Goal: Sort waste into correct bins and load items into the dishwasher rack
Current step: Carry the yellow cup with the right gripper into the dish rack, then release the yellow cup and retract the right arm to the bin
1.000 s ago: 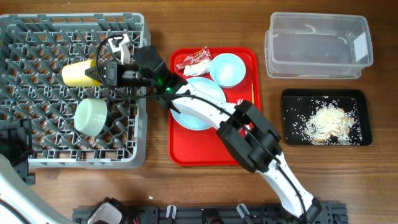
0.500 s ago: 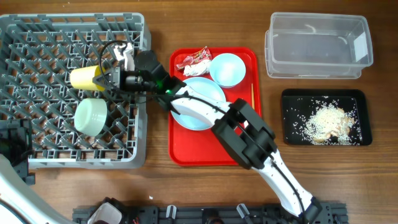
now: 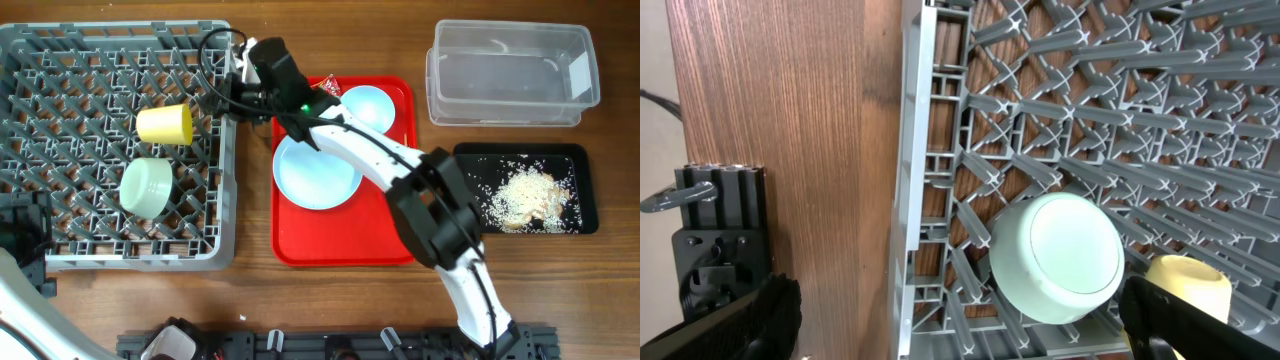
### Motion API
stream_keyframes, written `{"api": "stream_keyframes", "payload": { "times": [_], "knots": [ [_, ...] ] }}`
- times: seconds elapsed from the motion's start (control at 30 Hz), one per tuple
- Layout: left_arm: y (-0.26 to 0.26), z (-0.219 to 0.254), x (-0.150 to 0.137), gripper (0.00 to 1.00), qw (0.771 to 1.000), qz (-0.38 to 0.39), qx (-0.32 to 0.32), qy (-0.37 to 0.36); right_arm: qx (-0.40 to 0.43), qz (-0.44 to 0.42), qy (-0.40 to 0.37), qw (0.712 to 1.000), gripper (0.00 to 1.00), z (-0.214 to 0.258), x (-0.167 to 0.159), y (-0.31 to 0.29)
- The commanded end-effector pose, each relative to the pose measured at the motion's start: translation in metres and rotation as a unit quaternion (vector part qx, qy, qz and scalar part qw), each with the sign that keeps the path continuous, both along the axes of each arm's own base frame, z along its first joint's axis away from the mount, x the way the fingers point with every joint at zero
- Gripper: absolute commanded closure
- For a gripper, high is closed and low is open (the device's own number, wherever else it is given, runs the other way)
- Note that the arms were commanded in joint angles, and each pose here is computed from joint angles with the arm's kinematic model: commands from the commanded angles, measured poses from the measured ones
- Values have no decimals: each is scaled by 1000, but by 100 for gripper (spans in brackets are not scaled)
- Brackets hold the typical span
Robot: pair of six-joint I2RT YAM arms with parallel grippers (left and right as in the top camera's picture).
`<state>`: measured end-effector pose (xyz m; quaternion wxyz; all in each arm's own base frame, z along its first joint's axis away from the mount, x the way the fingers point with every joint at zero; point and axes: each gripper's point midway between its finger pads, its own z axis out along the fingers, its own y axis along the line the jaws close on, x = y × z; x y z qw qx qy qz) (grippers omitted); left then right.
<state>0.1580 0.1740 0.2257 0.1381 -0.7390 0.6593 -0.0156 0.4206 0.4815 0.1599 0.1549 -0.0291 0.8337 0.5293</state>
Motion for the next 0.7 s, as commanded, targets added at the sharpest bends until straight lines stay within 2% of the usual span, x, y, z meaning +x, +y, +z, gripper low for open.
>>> {"api": "stream_keyframes", "payload": {
  "times": [0.0,0.17,0.47,0.6,0.67],
  "knots": [
    [1,0,-2,0,1000,7,0,1,-8,-26,-91,995,94,70,1,-15],
    [1,0,-2,0,1000,7,0,1,-32,-45,-129,990,89,100,-3,-33],
    [1,0,-2,0,1000,7,0,1,-15,52,-195,979,86,102,-41,4],
    [1,0,-2,0,1000,7,0,1,9,73,-204,976,85,84,-56,40],
    [1,0,-2,0,1000,7,0,1,6,68,-186,980,85,64,-53,46]
  ]
}}
